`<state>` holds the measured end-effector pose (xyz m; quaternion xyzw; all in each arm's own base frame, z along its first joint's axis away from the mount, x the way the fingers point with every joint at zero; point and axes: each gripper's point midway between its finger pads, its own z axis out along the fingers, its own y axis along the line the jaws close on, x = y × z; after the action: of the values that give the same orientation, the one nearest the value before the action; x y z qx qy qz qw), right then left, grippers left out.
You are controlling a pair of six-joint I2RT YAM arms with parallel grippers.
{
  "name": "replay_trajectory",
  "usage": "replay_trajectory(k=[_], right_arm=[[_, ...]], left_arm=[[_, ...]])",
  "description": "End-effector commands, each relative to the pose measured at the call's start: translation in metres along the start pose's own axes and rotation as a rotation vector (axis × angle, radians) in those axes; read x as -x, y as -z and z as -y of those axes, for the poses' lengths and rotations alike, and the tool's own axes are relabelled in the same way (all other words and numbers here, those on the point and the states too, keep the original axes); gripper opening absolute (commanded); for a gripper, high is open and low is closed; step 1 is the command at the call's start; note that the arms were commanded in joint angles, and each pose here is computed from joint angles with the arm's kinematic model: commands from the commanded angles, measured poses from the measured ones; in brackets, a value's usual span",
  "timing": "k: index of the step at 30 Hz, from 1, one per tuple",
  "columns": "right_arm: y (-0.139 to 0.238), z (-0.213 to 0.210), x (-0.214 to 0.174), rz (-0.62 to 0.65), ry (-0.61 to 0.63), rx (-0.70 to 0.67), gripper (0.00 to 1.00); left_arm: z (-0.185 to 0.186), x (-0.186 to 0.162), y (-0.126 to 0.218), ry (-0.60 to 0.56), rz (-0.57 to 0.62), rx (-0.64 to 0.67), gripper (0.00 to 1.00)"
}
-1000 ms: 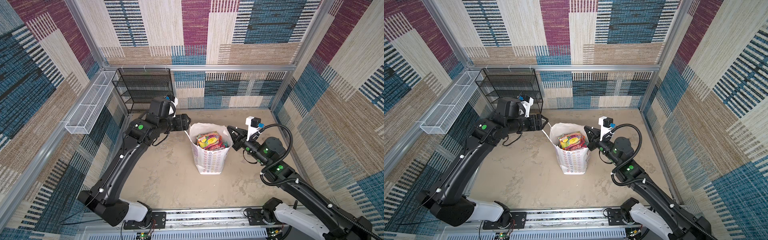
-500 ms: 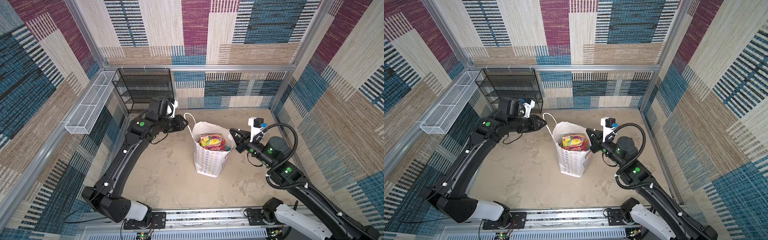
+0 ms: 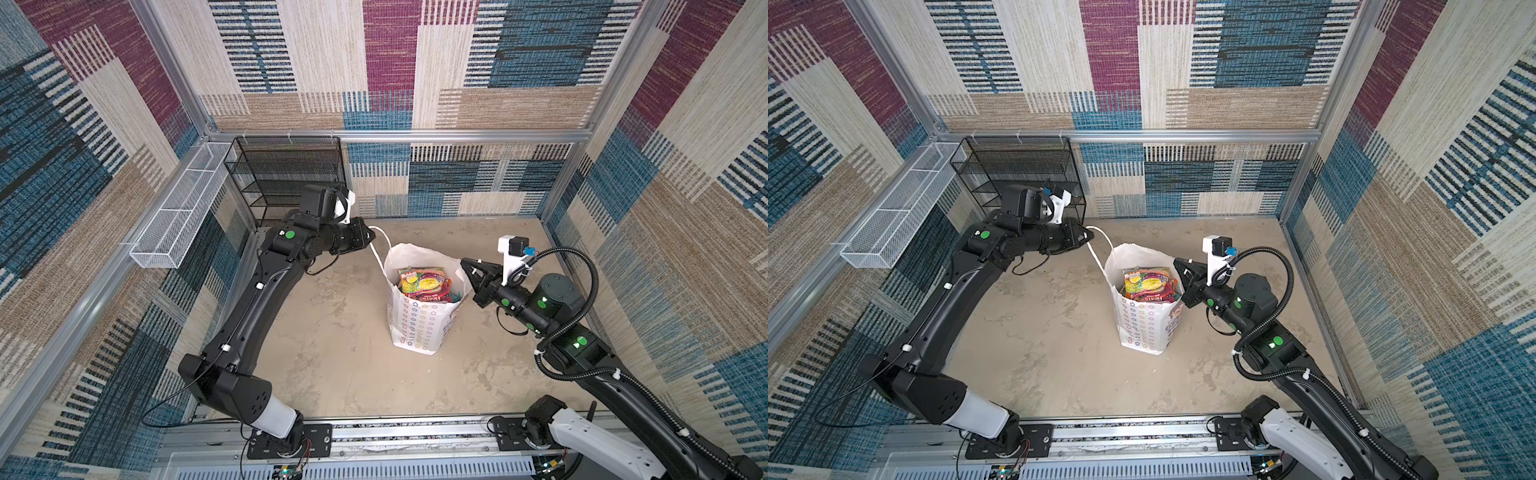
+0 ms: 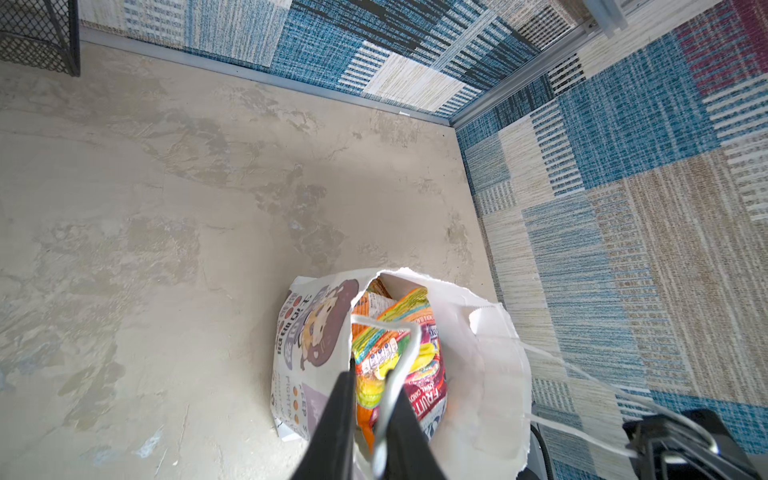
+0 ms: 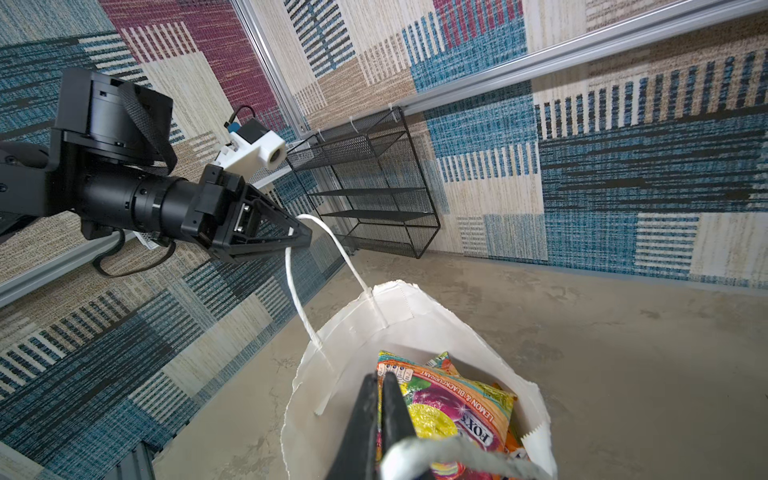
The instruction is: Place the snacks into the paper bag
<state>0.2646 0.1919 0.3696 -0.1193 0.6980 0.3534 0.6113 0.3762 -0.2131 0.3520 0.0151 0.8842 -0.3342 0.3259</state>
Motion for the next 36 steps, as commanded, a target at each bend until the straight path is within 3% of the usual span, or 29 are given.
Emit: replay_trajectory(k=[1, 5, 11, 17, 20, 24, 30, 33, 36], right_arm=[[0.002, -0.003, 0.014, 0.034, 0.004, -0.002, 0.08], [0.001, -0.007, 0.021, 0.046, 0.012, 0.013, 0.05], [-0.022, -0.029, 0.046, 0.071, 0.005, 0.113, 0.00], [-0.067, -0.050, 0.081, 0.047, -0.008, 0.197, 0.00], [-0.082, -0.065, 0.099, 0.054, -0.024, 0.265, 0.00], [-0.097, -0.062, 0.082, 0.022, -0.046, 0.272, 0.00], [-0.096, -0.034, 0.031, -0.026, -0.116, 0.195, 0.00], [-0.094, -0.031, 0.025, -0.026, -0.135, 0.189, 0.00], [-0.101, -0.041, 0.039, -0.053, -0.143, 0.213, 0.00]], left_arm=[[0.012, 0.005, 0.001, 0.012, 0.003, -0.057, 0.09], [0.030, 0.011, 0.008, -0.011, 0.017, -0.135, 0.00], [0.054, 0.013, 0.015, 0.009, 0.011, -0.230, 0.00], [0.076, 0.035, 0.064, -0.053, 0.183, -0.255, 0.00], [0.080, 0.028, 0.068, -0.044, 0.214, -0.265, 0.00], [0.085, 0.003, 0.054, -0.038, 0.163, -0.314, 0.00], [0.022, -0.015, 0.050, -0.018, 0.187, -0.092, 0.00], [0.011, -0.017, 0.048, 0.015, 0.186, -0.104, 0.00], [0.029, -0.005, 0.060, 0.047, 0.200, -0.166, 0.00]])
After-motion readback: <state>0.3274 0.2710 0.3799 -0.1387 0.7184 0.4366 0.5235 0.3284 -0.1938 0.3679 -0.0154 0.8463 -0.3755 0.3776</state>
